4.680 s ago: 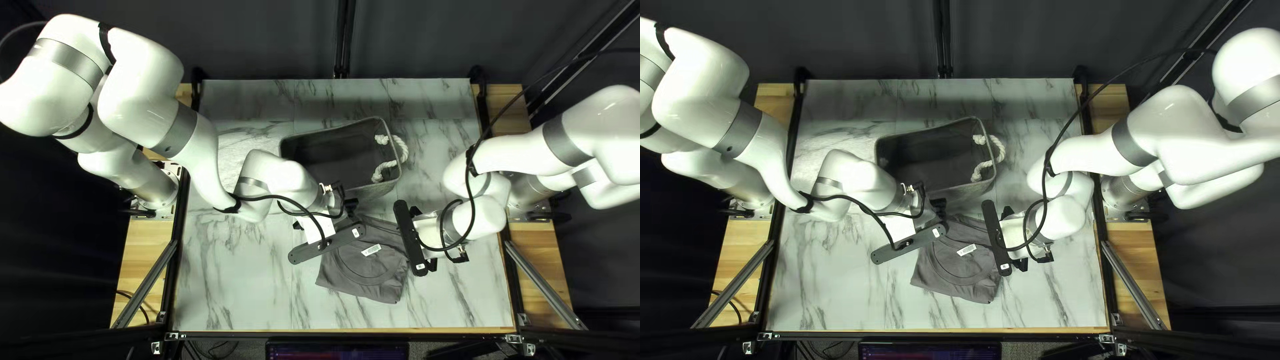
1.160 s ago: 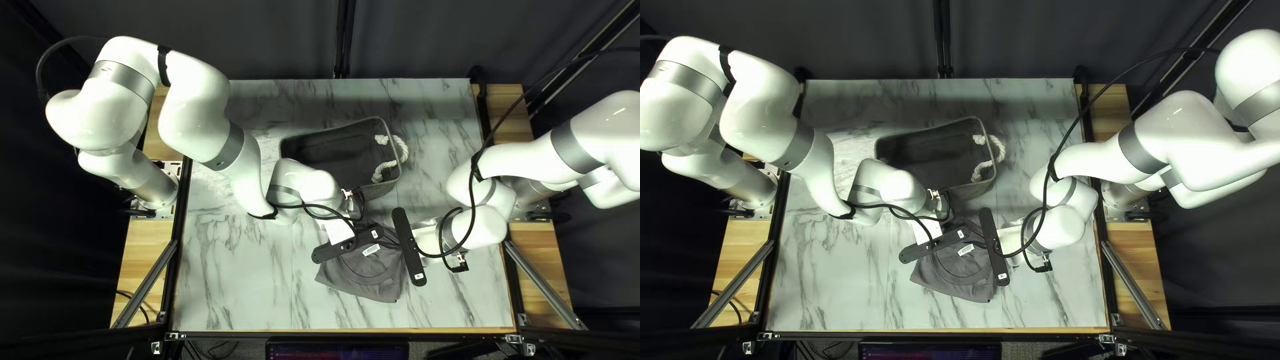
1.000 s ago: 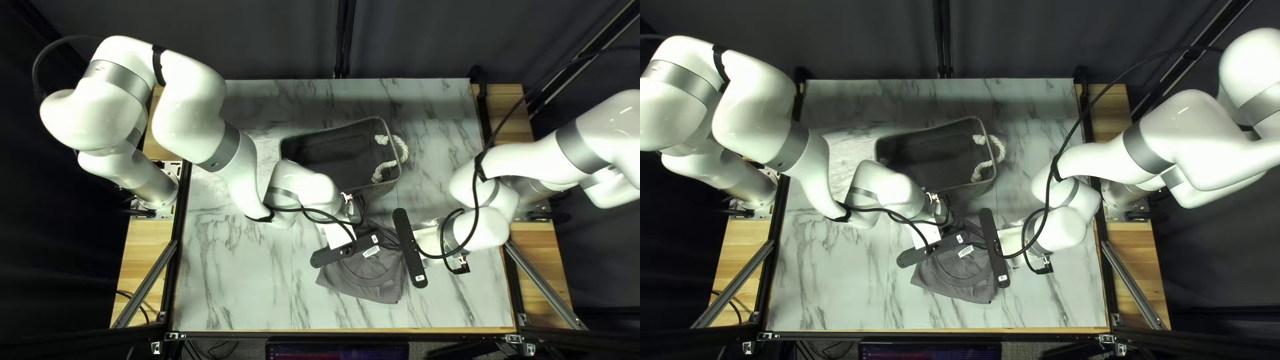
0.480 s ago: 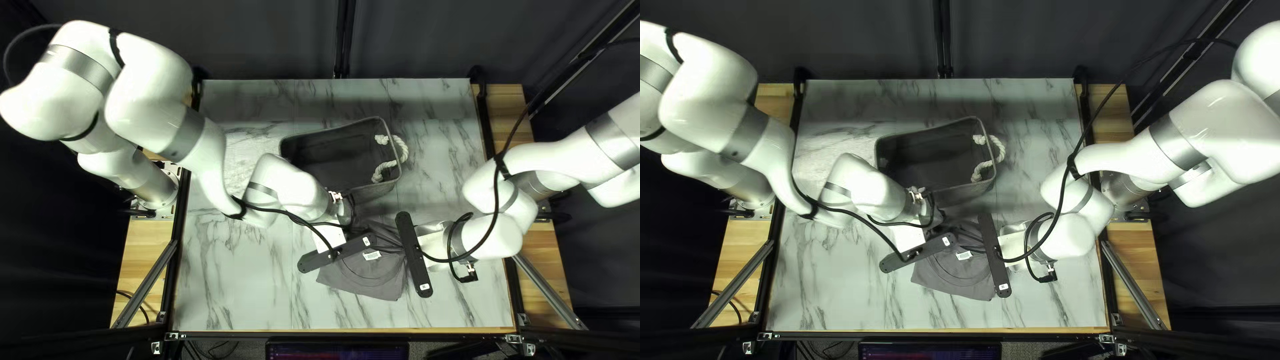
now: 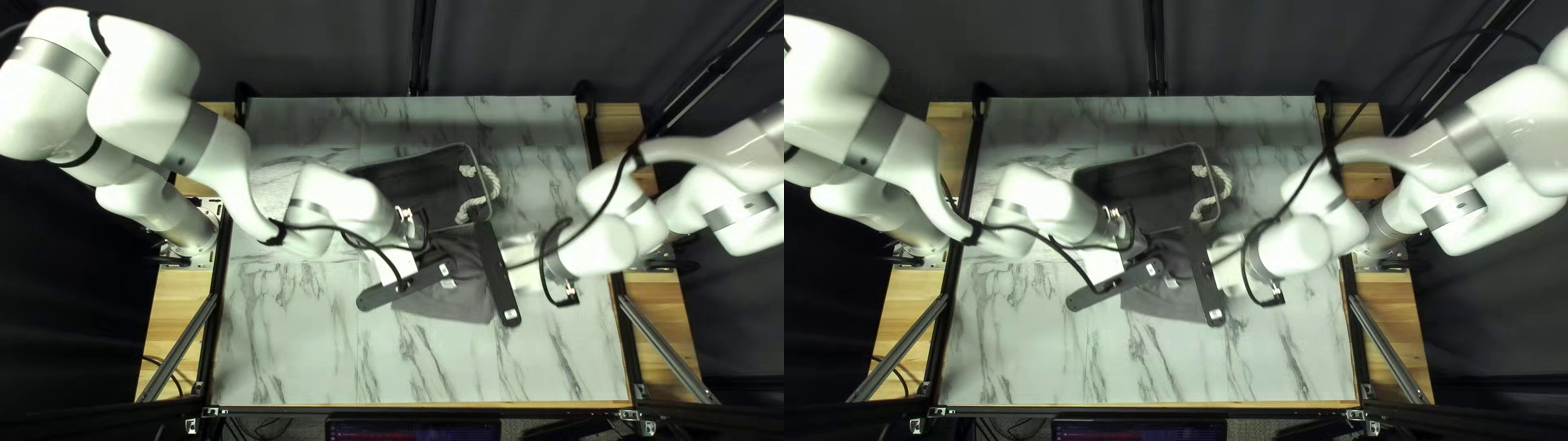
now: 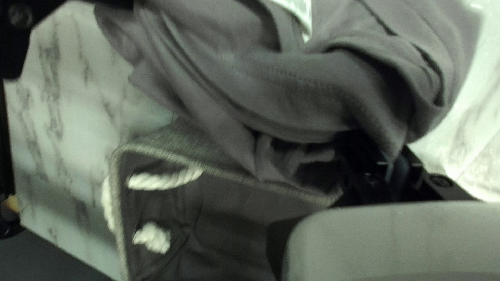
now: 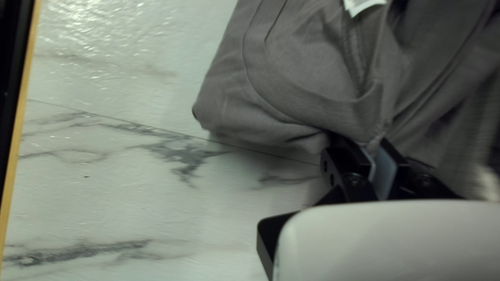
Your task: Pick up a folded sweatshirt and place it into a fabric basket
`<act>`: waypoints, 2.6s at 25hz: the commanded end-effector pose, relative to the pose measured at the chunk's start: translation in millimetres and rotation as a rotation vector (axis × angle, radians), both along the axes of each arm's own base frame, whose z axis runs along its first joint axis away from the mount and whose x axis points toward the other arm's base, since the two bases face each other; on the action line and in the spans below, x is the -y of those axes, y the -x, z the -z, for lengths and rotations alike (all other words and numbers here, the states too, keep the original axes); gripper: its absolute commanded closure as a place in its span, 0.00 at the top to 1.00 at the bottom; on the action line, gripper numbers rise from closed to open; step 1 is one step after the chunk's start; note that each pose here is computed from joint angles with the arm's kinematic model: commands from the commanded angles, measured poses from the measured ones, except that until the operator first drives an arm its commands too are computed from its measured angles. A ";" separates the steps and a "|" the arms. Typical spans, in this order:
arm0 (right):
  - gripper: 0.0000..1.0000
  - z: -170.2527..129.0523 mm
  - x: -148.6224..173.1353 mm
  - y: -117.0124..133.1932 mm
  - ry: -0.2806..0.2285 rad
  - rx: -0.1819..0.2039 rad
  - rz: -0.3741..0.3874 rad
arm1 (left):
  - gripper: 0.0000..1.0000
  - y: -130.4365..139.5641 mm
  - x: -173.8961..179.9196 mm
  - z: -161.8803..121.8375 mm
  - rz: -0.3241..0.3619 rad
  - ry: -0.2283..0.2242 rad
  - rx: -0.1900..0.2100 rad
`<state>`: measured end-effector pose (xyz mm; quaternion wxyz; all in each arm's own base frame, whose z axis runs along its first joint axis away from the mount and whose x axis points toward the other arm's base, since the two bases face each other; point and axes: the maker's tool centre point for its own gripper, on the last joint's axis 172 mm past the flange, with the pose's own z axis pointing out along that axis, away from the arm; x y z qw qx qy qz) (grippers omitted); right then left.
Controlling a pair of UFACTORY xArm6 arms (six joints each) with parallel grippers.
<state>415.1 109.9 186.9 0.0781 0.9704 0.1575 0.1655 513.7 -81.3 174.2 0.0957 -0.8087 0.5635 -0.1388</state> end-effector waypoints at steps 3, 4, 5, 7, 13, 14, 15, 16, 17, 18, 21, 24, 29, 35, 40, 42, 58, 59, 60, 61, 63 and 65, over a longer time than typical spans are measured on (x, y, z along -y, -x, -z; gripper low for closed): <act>0.05 -56.2 41.4 -23.6 0.049 -0.003 0.016 | 0.00 17.1 -30.0 -43.6 0.004 -0.011 0.018; 0.05 -63.5 46.9 -27.3 0.056 -0.001 0.017 | 0.00 20.4 -34.4 -51.3 0.006 -0.012 0.024; 0.05 -67.6 50.5 -29.5 0.060 0.000 0.018 | 0.00 22.8 -37.3 -56.5 0.007 -0.014 0.028; 0.06 -78.3 61.9 -35.4 0.075 0.002 0.022 | 0.00 31.0 -47.2 -70.2 0.007 -0.020 0.044; 0.06 -90.4 101.7 -44.2 0.086 0.011 0.030 | 0.00 52.1 -83.1 -93.3 0.003 -0.031 0.069; 0.06 -91.1 106.3 -44.7 0.087 0.012 0.031 | 0.00 55.8 -89.4 -95.0 0.002 -0.033 0.073; 0.06 -92.4 110.8 -45.7 0.088 0.013 0.031 | 0.00 58.3 -93.8 -95.6 0.001 -0.034 0.074; 0.06 -94.3 122.0 -47.5 0.089 0.016 0.034 | 0.00 63.7 -101.6 -96.5 -0.001 -0.035 0.077; 0.07 -95.1 128.9 -48.5 0.090 0.018 0.035 | 0.00 66.6 -105.7 -97.1 -0.003 -0.035 0.079; 0.07 -95.3 136.2 -49.3 0.090 0.019 0.036 | 0.00 70.2 -110.5 -97.7 -0.004 -0.033 0.084; 0.07 -90.3 164.5 -54.5 0.088 0.027 0.040 | 0.00 70.4 -125.5 -96.0 -0.005 -0.030 0.093; 0.06 -82.2 184.6 -58.8 0.085 0.035 0.040 | 0.00 67.2 -140.1 -89.5 -0.013 -0.030 0.096; 0.04 -61.7 206.8 -64.2 0.073 0.046 0.040 | 0.00 65.9 -163.9 -71.7 -0.013 -0.020 0.097; 0.04 -38.2 219.2 -65.3 0.055 0.051 0.039 | 0.00 69.7 -177.0 -52.6 -0.015 -0.002 0.107; 0.04 -17.5 223.0 -61.6 0.036 0.050 0.038 | 0.00 67.6 -178.5 -33.0 -0.026 0.017 0.112; 0.04 -7.7 222.7 -59.4 0.028 0.048 0.039 | 0.00 67.9 -177.6 -24.5 -0.033 0.023 0.112; 0.06 24.5 177.0 -53.4 -0.004 0.029 0.018 | 0.00 60.8 -124.8 -0.1 -0.060 0.031 0.091; 0.07 28.1 173.8 -51.6 -0.008 0.023 0.017 | 0.00 59.4 -120.2 3.4 -0.062 0.033 0.089; 0.06 30.0 172.4 -49.5 -0.011 0.022 0.016 | 0.00 59.0 -117.8 5.1 -0.063 0.034 0.088; 0.06 33.3 169.6 -45.5 -0.018 0.019 0.012 | 0.00 59.0 -114.1 7.5 -0.066 0.035 0.087; 0.07 35.9 166.9 -40.7 -0.029 0.015 0.007 | 0.00 59.5 -111.4 9.7 -0.071 0.036 0.084; 0.06 39.2 167.4 -37.8 -0.040 0.011 0.006 | 0.00 59.9 -111.2 12.6 -0.075 0.037 0.083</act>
